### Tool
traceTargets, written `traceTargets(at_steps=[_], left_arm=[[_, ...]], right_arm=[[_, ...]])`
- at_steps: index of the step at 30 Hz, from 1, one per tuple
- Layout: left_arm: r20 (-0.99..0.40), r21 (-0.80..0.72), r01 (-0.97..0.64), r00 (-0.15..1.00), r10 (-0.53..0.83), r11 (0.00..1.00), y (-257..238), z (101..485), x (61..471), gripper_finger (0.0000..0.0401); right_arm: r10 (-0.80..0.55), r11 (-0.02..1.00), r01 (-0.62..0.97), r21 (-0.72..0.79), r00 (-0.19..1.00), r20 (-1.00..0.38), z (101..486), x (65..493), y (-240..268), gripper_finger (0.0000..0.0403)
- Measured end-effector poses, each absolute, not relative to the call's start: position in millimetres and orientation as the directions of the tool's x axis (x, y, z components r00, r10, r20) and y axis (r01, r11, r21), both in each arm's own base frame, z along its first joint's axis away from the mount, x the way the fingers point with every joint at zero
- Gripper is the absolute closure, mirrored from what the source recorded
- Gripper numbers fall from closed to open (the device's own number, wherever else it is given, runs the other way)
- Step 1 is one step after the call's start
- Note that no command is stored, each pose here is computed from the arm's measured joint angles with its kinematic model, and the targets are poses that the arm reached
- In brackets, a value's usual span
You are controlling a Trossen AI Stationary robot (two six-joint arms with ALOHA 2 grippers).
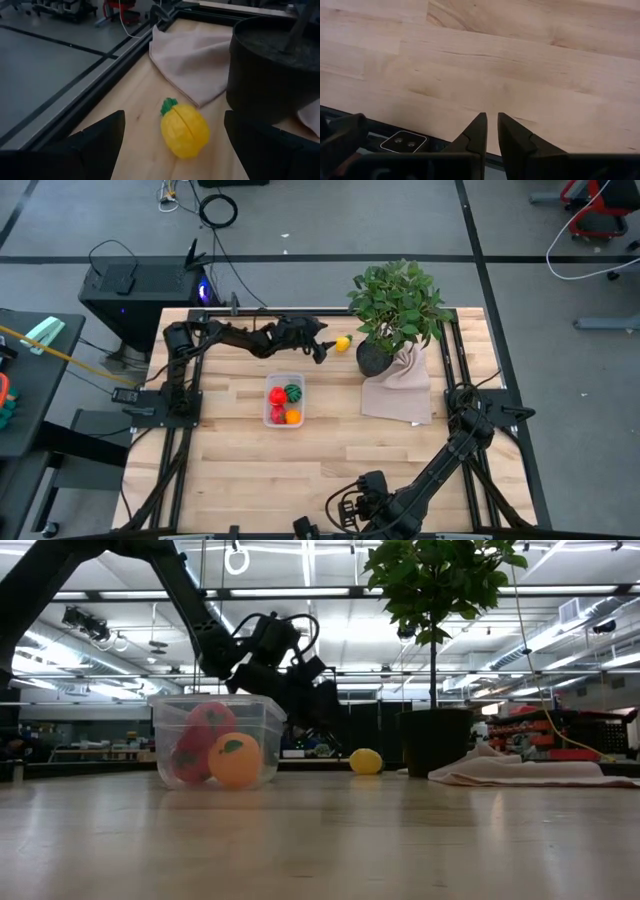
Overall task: Pick and placing Produce into tupperware
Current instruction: Put the yellow pineapple into the transparent bin
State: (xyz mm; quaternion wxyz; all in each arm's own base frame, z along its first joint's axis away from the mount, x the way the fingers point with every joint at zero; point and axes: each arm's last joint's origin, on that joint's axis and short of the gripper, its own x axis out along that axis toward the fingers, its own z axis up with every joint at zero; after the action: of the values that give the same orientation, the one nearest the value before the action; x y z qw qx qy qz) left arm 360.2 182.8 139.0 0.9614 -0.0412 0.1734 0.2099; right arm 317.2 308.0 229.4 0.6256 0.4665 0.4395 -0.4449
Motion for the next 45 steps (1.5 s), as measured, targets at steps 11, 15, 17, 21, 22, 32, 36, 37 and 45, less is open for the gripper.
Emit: traceTargets(at_steps=[11, 15, 17, 21, 22, 32, 36, 37, 45], left_arm=[[-0.208, -0.036, -0.412, 0.894, 0.396, 0.911, 185.1, 152.5, 364.1, 0.0056], [-0.205, -0.05, -0.425, 0.89, 0.407, 0.904, 186.9, 145.1, 366.7, 0.0066], [-0.247, -0.056, -0.426, 0.882, 0.401, 0.903, 188.5, 131.6, 369.7, 0.0071], [-0.254, -0.113, -0.435, 0.882, 0.397, 0.893, 191.1, 125.4, 375.1, 0.0073], [-0.247, -0.118, -0.435, 0.883, 0.399, 0.892, 191.7, 127.3, 376.1, 0.0072], [-0.442, -0.062, -0.442, 0.816, 0.372, 0.895, 200.0, 134.1, 399.4, 0.0071], [-0.448, -0.089, -0.446, 0.817, 0.364, 0.891, 207.5, 138.9, 414.4, 0.0071], [-0.455, -0.097, -0.45, 0.813, 0.363, 0.887, 209.0, 139.9, 417.4, 0.0071], [-0.555, -0.063, -0.421, 0.768, 0.319, 0.905, 210.1, 134.9, 420.8, 0.0072]], right_arm=[[-0.152, 0.17, 0.966, 0.197, 0.223, -0.963, 229.5, 317.4, 307.9, 0.0353], [-0.175, 0.173, 0.961, 0.215, 0.245, -0.954, 229.7, 318.0, 307.1, 0.0353], [-0.178, 0.173, 0.961, 0.217, 0.248, -0.952, 229.8, 318.0, 307.0, 0.0353], [-0.18, 0.174, 0.961, 0.216, 0.246, -0.952, 229.9, 317.9, 306.9, 0.0353], [-0.18, 0.174, 0.961, 0.215, 0.246, -0.952, 229.9, 317.9, 306.9, 0.0353], [-0.182, 0.174, 0.96, 0.218, 0.249, -0.951, 229.9, 318.0, 306.8, 0.0353], [-0.182, 0.174, 0.96, 0.218, 0.249, -0.951, 229.9, 318.0, 306.9, 0.0353], [-0.18, 0.173, 0.96, 0.222, 0.252, -0.951, 229.9, 318.3, 307.1, 0.0353], [-0.177, 0.173, 0.959, 0.224, 0.254, -0.951, 229.9, 318.5, 307.3, 0.0353]])
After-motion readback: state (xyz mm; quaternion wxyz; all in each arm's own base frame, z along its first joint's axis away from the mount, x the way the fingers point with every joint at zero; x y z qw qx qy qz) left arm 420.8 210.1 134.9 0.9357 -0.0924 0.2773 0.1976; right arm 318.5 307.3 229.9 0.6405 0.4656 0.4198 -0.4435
